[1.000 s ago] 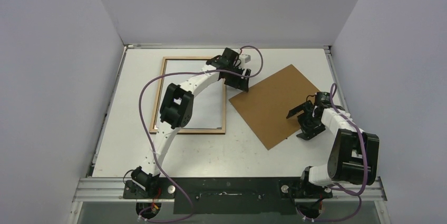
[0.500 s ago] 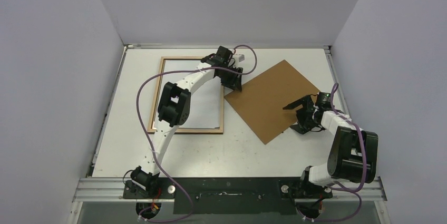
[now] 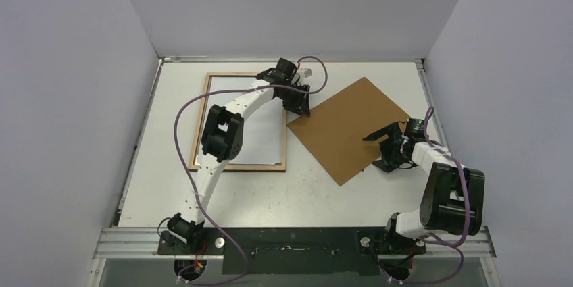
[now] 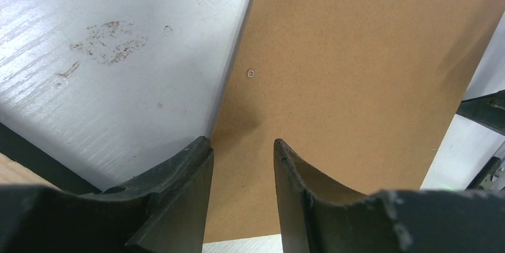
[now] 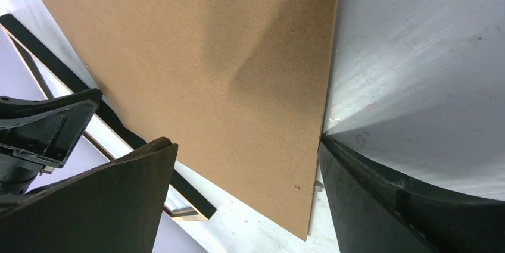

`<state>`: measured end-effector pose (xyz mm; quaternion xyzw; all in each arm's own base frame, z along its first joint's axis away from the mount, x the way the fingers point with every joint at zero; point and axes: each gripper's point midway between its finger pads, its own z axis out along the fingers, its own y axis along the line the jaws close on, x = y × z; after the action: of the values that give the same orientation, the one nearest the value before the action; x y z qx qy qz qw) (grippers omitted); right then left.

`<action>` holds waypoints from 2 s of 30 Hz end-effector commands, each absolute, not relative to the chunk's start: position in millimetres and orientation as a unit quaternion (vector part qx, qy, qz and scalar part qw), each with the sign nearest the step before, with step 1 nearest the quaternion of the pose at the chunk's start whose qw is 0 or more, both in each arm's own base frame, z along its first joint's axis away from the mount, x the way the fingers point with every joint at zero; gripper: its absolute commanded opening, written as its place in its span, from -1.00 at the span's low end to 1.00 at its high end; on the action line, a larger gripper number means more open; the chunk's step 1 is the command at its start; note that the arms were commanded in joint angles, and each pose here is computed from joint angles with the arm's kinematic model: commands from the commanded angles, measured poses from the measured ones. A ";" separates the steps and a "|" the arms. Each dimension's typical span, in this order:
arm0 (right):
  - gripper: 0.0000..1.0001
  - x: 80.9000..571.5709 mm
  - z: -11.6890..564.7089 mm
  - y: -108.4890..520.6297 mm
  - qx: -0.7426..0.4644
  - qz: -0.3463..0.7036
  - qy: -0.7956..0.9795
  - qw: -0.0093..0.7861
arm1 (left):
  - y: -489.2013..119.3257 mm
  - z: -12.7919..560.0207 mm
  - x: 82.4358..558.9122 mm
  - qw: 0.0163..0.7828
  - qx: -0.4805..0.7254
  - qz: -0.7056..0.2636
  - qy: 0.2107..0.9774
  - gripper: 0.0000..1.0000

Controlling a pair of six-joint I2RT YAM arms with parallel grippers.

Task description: Put the photo into the frame

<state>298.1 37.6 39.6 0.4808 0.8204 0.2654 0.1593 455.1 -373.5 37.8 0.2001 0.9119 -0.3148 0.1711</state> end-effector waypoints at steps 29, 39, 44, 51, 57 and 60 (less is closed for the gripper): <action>0.80 268.3 35.7 34.5 0.455 0.211 0.855 0.127 | -359.3 44.6 475.2 0.227 0.214 -0.184 0.932 0.24; 0.82 270.4 26.5 43.6 0.461 0.238 0.847 0.116 | -355.7 17.6 447.2 0.168 0.220 -0.162 0.947 0.10; 0.83 277.6 25.8 52.2 0.450 0.264 0.844 0.121 | -364.5 11.4 420.0 0.116 0.229 -0.185 0.949 -0.02; 0.84 295.0 36.1 65.8 0.438 0.317 0.829 0.143 | -383.1 37.2 402.4 0.084 0.218 -0.263 0.936 -0.12; 0.84 300.1 47.8 68.9 0.440 0.335 0.817 0.163 | -396.6 68.1 405.7 0.100 0.216 -0.312 0.920 -0.15; 0.84 302.5 55.7 67.8 0.442 0.339 0.811 0.178 | -400.1 76.8 404.9 0.103 0.217 -0.323 0.915 -0.18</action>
<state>289.1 58.4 40.7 0.4571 0.8222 0.3074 0.1433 442.8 -352.8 31.4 0.1993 0.9454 -0.2176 0.1385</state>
